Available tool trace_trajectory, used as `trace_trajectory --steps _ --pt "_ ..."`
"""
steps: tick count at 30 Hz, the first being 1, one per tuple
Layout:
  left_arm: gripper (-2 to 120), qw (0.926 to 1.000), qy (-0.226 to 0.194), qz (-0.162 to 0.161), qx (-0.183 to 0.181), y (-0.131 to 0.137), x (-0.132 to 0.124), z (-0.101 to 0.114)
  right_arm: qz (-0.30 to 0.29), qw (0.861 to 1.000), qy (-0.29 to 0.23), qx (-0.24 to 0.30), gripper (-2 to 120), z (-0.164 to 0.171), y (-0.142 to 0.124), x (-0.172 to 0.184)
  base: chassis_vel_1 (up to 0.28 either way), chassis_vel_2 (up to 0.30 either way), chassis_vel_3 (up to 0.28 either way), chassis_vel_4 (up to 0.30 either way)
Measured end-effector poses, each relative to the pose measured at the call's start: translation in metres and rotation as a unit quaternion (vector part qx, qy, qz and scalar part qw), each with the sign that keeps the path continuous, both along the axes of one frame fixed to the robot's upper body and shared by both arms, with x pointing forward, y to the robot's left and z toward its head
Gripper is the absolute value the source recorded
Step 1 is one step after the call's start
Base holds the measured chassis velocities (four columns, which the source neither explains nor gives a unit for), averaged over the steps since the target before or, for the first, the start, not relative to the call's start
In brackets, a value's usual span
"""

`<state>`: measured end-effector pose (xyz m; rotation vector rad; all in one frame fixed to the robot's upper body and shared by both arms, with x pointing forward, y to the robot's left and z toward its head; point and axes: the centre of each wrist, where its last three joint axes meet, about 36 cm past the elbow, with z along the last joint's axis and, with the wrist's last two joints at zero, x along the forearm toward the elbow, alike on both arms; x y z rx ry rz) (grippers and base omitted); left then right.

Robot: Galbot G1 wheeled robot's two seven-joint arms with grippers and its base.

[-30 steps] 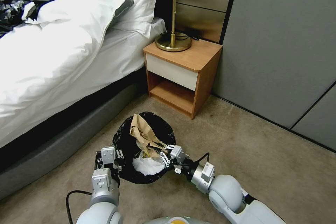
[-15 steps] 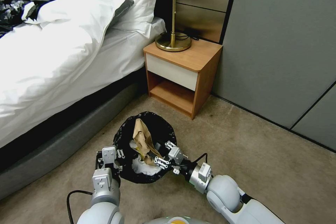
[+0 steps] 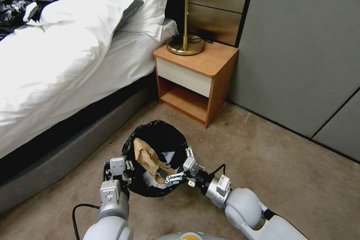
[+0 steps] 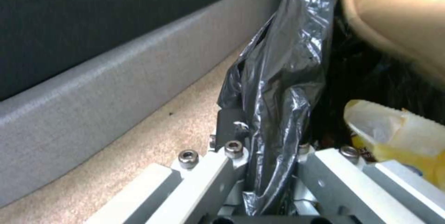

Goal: Pick up the trash bin, then pick up the garbage from the floor and place it into the trash bin.

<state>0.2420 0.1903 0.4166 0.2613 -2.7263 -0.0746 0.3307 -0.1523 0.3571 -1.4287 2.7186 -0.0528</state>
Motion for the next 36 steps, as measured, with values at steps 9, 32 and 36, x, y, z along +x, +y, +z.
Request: trace_trajectory --steps 9,32,36 --pt "1 1.0000 -0.001 0.000 -0.001 0.000 0.000 0.003 -0.049 0.998 0.033 -0.010 100 0.029 -0.003 -0.008 0.000 0.000 0.000 0.000" --pt "1 0.9998 -0.017 -0.001 -0.009 -0.003 -0.004 0.017 -0.132 0.923 0.358 -0.046 100 0.101 0.021 -0.015 0.000 0.000 0.000 0.000" --pt "1 0.9997 -0.021 -0.002 -0.011 -0.004 -0.006 0.021 -0.134 0.917 0.374 -0.044 100 0.096 0.025 -0.013 0.000 0.000 0.000 0.000"
